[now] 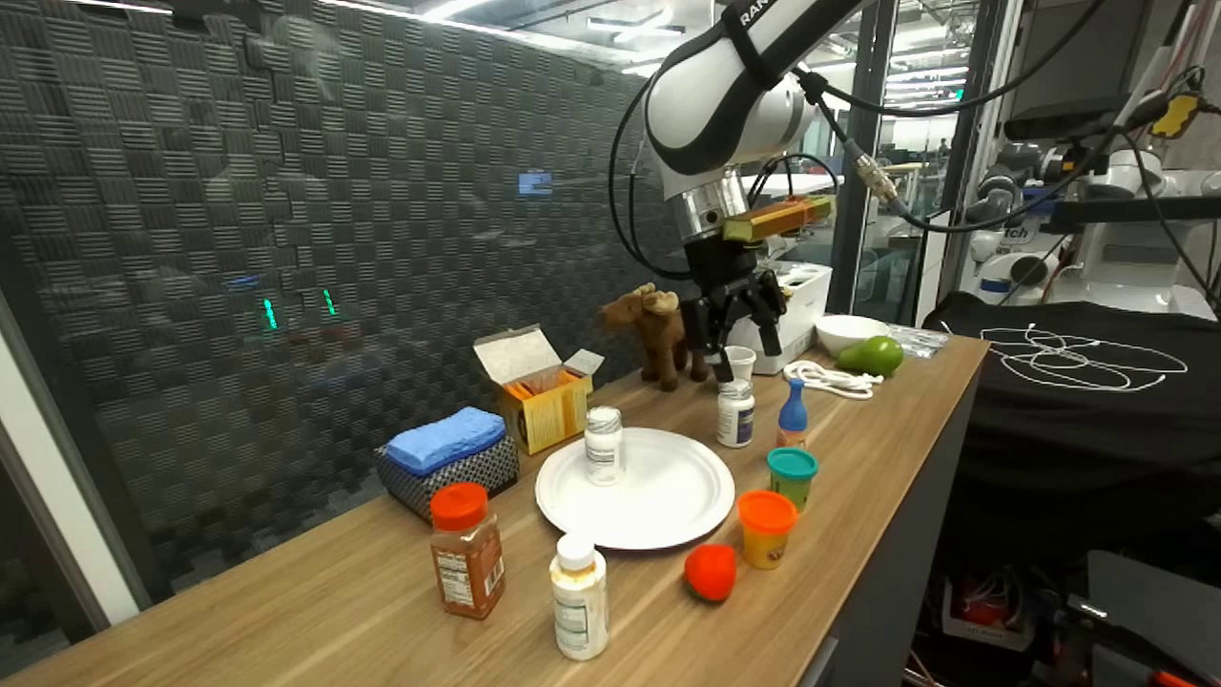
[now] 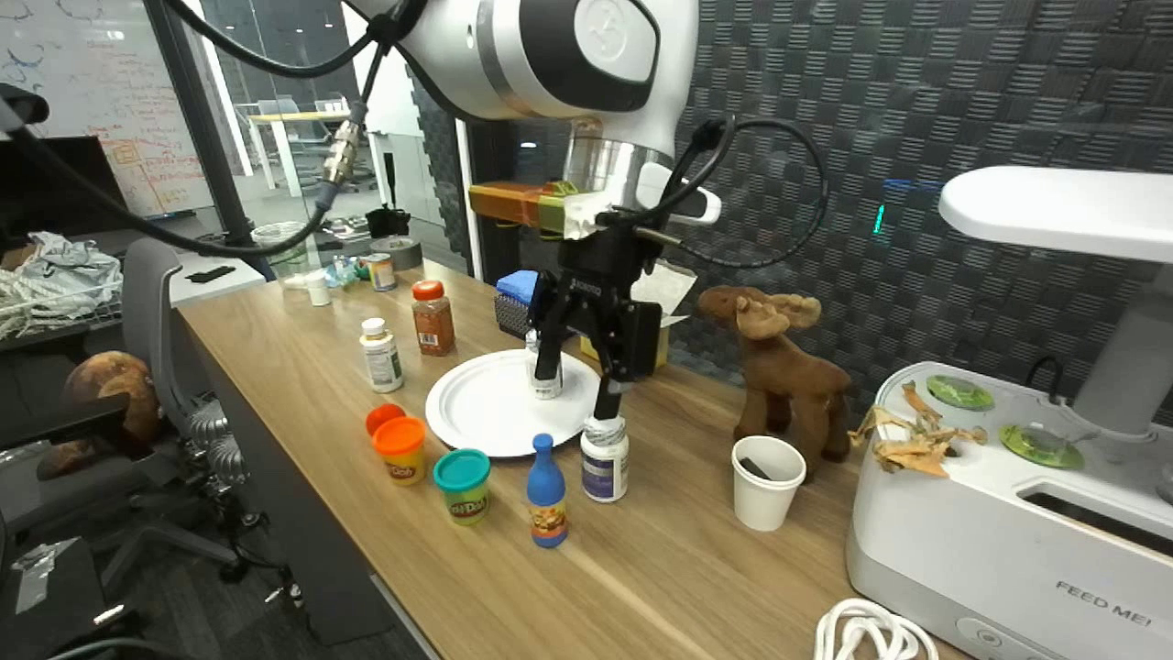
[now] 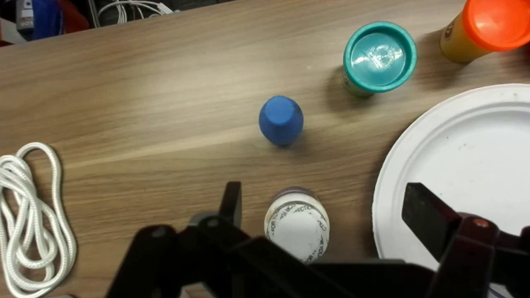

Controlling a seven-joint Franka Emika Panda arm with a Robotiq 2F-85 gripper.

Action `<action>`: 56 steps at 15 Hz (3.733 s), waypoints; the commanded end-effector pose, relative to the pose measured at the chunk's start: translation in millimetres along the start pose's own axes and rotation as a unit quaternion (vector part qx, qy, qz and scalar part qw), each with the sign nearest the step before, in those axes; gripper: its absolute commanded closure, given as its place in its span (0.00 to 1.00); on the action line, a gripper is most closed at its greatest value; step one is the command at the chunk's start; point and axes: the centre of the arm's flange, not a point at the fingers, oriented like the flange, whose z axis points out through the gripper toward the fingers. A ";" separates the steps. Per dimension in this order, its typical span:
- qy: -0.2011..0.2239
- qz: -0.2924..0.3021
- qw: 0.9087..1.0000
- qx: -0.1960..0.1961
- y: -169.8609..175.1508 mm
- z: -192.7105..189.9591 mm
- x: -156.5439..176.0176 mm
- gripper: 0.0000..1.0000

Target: Put all the objects surrounding the plate on the plate.

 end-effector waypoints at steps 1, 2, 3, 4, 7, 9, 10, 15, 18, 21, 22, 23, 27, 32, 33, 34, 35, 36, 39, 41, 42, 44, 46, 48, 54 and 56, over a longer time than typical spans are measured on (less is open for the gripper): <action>0.018 0.002 1.000 0.021 1.8 3.5 6.6 0.00; 0.021 0.003 1.000 0.023 1.6 5.8 9.4 0.00; 0.024 0.002 0.999 0.021 1.5 7.6 11.9 0.00; 0.027 0.001 0.999 0.022 1.4 9.6 15.6 0.00; 0.033 -0.001 0.999 0.025 0.3 14.0 23.1 0.00; 0.038 -0.003 0.999 0.024 1.7 17.3 25.9 0.00; 0.039 -0.002 0.999 0.023 3.3 18.7 27.1 0.00; 0.049 0.005 0.999 0.022 13.2 19.3 33.2 0.25; 0.051 0.009 0.998 0.020 18.6 18.9 35.7 0.42; 0.052 0.010 0.998 0.020 20.6 19.1 37.1 0.65; 0.052 0.010 0.998 0.020 20.9 19.5 36.9 0.74; 0.052 0.010 0.998 0.020 21.1 19.2 36.2 0.80; 0.054 0.015 0.998 0.016 19.3 6.8 26.6 0.80; 0.083 0.000 0.996 0.010 -9.1 -32.0 15.2 0.80; 0.089 -0.007 0.996 0.010 -18.5 -39.1 13.8 0.80; 0.094 -0.014 0.995 0.006 -27.8 -44.5 12.8 0.80; 0.097 -0.023 0.995 0.004 -37.8 -47.4 12.8 0.80; 0.097 -0.032 0.995 0.003 -48.2 -49.5 12.3 0.80; 0.093 -0.054 0.994 -0.007 -73.4 -43.8 15.9 0.80; 0.089 -0.063 0.994 -0.013 -84.3 -38.2 19.9 0.80; 0.086 -0.066 0.994 -0.015 -88.3 -35.6 22.0 0.80; 0.081 -0.071 0.994 -0.017 -93.7 -31.3 27.8 0.80; 0.077 -0.074 0.994 -0.016 -97.0 -27.1 34.0 0.80; 0.073 -0.076 0.994 -0.015 -100.7 -23.5 39.8 0.80; 0.056 -0.089 0.994 -0.011 -119.3 -14.5 49.3 0.80; 0.053 -0.093 0.994 -0.012 -124.8 -11.9 50.2 0.80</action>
